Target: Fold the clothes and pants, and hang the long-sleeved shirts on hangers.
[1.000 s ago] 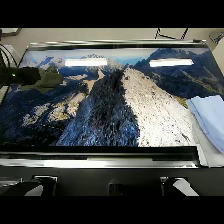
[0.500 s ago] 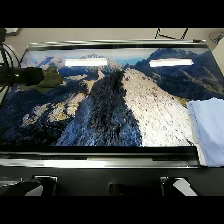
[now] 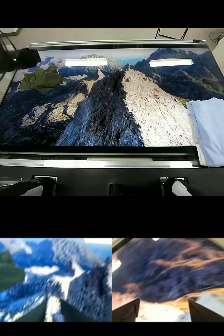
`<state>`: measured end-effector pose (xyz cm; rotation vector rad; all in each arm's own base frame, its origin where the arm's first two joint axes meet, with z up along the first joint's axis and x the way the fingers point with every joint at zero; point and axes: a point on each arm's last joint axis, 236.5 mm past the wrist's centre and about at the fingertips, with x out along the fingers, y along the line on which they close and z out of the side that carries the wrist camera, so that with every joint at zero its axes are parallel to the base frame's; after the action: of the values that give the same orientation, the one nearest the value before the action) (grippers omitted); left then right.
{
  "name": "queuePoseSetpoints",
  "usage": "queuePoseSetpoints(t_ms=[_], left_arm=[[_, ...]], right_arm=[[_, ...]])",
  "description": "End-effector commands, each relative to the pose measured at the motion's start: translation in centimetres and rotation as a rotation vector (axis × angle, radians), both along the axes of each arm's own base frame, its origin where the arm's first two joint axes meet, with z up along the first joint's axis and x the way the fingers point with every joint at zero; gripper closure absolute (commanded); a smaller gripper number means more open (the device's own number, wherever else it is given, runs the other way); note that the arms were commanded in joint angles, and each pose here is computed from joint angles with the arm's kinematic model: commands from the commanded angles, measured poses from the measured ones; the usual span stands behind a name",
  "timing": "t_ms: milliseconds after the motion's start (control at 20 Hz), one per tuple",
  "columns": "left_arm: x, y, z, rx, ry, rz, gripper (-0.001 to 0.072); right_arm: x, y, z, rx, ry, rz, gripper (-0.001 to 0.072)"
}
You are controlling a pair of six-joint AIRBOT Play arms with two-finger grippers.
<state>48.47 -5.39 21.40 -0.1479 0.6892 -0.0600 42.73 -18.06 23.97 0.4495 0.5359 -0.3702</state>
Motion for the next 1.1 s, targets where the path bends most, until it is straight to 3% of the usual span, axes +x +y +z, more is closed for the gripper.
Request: queuePoseSetpoints(t_ms=[0,100,200,350,1050], left_arm=[[-5.0,1.4,-11.8,0.084,0.524,0.034,-0.0003],[-8.9,0.4,-16.2,0.145,0.735,-0.086,-0.0008],[-8.5,-0.9,-16.8,0.141,0.632,-0.097,-0.0008],[-8.0,-2.2,-17.0,0.125,0.525,-0.104,-0.0008],[-8.0,-2.0,-17.2,0.124,0.530,-0.101,-0.0008]], right_arm=[[2.4,14.6,-8.6,0.067,0.327,0.351,0.0039],[-0.4,19.7,-15.6,0.184,0.628,0.492,0.0039],[-2.2,21.9,-18.7,0.198,0.781,0.571,0.0040],[-1.2,22.4,-19.0,0.138,0.760,0.566,0.0037],[-1.2,22.4,-19.0,0.138,0.760,0.564,0.0037]])
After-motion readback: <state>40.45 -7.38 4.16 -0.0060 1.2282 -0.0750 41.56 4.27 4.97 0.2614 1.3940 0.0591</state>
